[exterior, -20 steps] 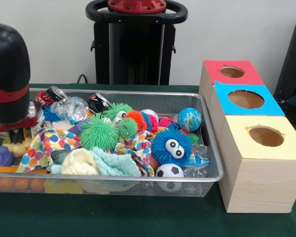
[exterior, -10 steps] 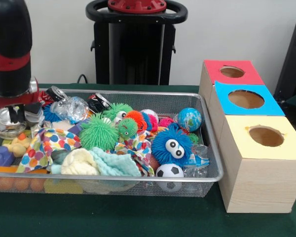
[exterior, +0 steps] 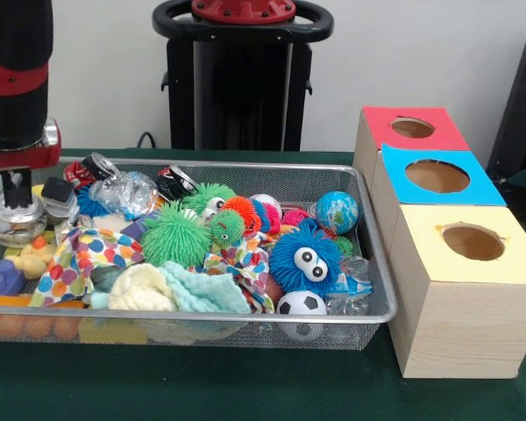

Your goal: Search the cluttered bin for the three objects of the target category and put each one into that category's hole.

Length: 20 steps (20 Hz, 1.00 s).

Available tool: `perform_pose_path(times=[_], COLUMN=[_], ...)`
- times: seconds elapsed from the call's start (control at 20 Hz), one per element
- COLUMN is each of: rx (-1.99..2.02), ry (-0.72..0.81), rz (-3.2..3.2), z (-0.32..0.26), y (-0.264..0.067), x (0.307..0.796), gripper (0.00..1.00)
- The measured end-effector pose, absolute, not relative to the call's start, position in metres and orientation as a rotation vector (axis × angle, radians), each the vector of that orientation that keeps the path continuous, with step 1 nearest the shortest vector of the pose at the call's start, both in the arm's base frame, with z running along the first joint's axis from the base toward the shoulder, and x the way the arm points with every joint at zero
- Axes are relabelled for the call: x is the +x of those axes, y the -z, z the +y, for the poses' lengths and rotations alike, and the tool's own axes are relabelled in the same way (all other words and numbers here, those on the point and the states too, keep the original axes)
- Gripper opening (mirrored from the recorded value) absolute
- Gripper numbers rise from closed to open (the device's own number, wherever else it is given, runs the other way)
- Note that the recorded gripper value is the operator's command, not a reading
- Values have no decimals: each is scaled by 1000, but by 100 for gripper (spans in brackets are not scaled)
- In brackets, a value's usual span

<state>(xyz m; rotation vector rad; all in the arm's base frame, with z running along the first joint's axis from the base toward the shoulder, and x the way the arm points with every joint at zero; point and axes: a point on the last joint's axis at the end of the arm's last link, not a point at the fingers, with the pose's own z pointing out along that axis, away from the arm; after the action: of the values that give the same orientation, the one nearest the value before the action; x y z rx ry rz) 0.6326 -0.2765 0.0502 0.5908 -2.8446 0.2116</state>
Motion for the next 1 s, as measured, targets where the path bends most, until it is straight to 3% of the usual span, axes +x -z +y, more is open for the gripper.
perform_pose_path(times=[0.9, 0.95, 1.0], rx=[666, 667, 667], ry=[-110, -111, -111], rz=[-2821, -2808, -2805], z=[-235, -234, -234], y=[65, 69, 70], x=[618, 618, 618], gripper=[0, 100, 100])
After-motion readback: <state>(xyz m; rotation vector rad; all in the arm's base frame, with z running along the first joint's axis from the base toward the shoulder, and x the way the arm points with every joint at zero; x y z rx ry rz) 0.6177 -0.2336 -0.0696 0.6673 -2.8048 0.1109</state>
